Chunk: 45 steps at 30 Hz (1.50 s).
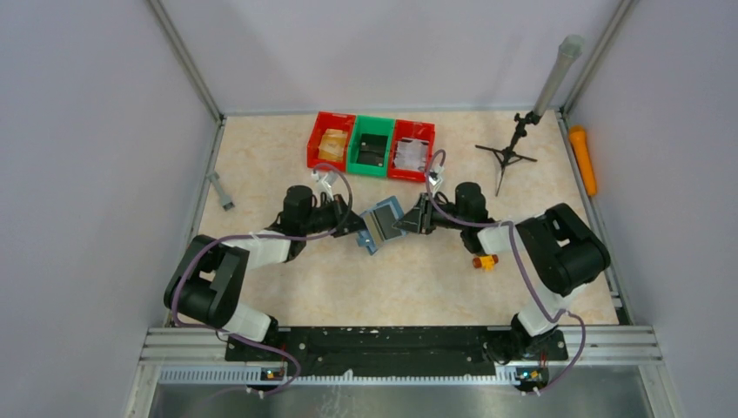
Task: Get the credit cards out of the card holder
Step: Remove the credit card from the card holder.
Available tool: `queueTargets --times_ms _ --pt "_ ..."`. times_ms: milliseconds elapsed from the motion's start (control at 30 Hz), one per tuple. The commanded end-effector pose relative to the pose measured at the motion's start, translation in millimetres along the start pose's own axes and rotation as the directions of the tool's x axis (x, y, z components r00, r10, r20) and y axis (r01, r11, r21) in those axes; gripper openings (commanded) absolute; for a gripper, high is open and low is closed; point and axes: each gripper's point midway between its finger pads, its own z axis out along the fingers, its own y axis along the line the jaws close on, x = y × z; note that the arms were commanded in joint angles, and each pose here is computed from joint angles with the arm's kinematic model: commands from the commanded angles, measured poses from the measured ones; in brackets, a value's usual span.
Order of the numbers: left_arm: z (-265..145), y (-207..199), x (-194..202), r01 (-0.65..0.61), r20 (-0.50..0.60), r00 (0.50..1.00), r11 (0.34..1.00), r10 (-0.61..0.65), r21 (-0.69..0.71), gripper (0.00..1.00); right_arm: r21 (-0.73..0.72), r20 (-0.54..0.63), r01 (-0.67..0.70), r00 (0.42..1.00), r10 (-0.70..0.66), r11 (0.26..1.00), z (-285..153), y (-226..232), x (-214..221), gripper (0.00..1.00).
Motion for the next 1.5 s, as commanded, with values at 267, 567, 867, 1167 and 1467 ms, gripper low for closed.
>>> queueTargets --times_ms 267,567,867,1167,1467 --pt "6.4 -22.5 -6.4 -0.043 -0.017 0.999 0.992 0.045 0.118 0.0 0.091 0.005 0.098 0.995 -0.099 0.991 -0.3 -5.6 -7.0 0.32" --pt "5.1 -8.7 -10.8 -0.051 0.008 0.999 0.998 0.05 0.03 0.0 0.129 0.088 0.108 0.989 -0.12 0.986 -14.5 -3.3 -21.2 0.0" --pt "-4.8 -7.7 -18.5 -0.025 0.059 0.998 0.998 0.021 0.055 0.13 0.07 0.135 0.075 0.987 -0.084 0.995 -21.1 2.7 -27.1 0.0" --pt "-22.1 -23.8 -26.0 -0.05 0.136 0.99 0.987 0.03 0.151 0.27 0.049 0.185 0.067 0.98 -0.075 0.997 -30.0 6.7 -34.7 0.0" --pt "-23.9 -28.2 -25.2 -0.053 0.143 0.989 0.982 0.027 0.179 0.5 -0.023 0.27 0.078 0.96 -0.069 0.997 -44.2 21.2 -45.6 0.0"
